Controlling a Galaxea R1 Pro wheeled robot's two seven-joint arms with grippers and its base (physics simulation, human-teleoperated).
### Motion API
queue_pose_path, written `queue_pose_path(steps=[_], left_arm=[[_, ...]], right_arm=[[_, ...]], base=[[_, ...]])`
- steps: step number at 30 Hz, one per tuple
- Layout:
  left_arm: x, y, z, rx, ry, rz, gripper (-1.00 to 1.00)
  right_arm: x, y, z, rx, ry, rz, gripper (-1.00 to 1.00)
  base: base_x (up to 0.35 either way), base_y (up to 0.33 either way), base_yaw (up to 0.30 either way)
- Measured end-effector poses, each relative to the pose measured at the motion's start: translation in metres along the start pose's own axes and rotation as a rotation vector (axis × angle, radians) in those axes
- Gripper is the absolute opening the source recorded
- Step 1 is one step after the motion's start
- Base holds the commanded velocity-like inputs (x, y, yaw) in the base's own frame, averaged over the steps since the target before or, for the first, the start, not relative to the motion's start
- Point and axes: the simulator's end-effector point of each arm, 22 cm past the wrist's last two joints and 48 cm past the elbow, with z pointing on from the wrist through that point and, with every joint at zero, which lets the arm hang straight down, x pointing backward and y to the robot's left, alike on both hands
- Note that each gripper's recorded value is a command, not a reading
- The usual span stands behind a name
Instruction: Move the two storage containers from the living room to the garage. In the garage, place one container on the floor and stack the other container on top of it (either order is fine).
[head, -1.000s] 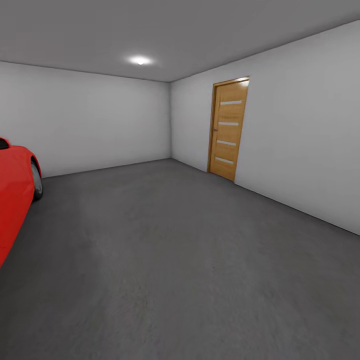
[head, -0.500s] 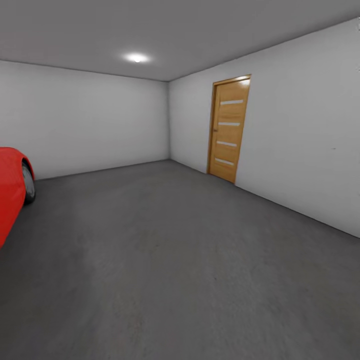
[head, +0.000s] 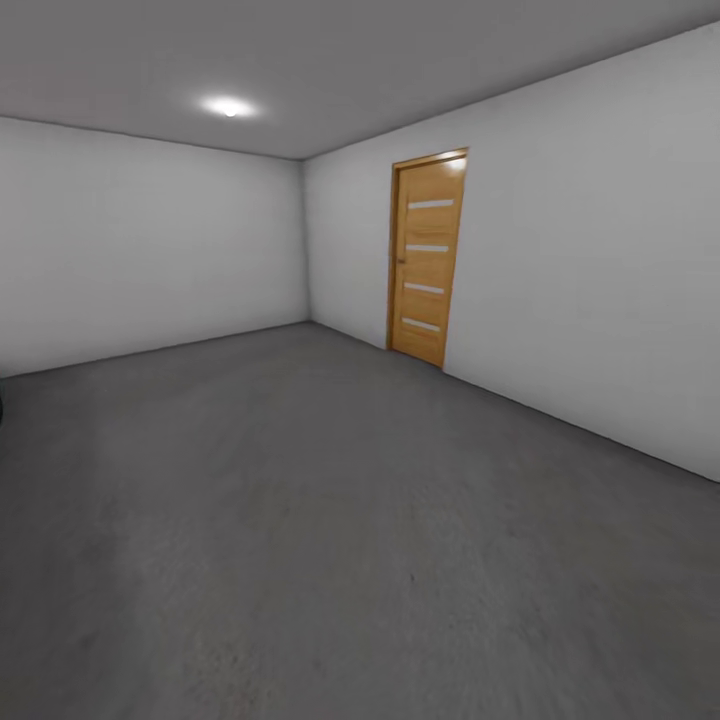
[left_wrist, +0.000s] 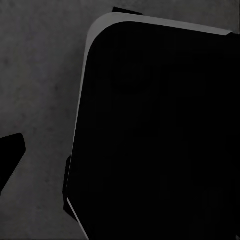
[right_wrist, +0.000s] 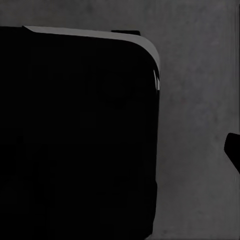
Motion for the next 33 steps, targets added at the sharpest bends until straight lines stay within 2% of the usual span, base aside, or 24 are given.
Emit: queue_pose_path(steps=[19, 33], left_arm=[[0.0003, 0.0006, 0.0, -0.001, 0.002, -0.001, 1.0], [0.0008, -0.0002, 0.0, 0.0, 0.002, 0.0, 1.0]], right_arm=[[0.0004, -0.001, 0.0, 0.001, 0.002, -0.002, 1.0], [-0.0004, 0.0041, 0.0, -0.005, -0.001, 0.005, 1.0]], base=[[0.331, 0.002, -0.001], [0.331, 0.085, 0.0]])
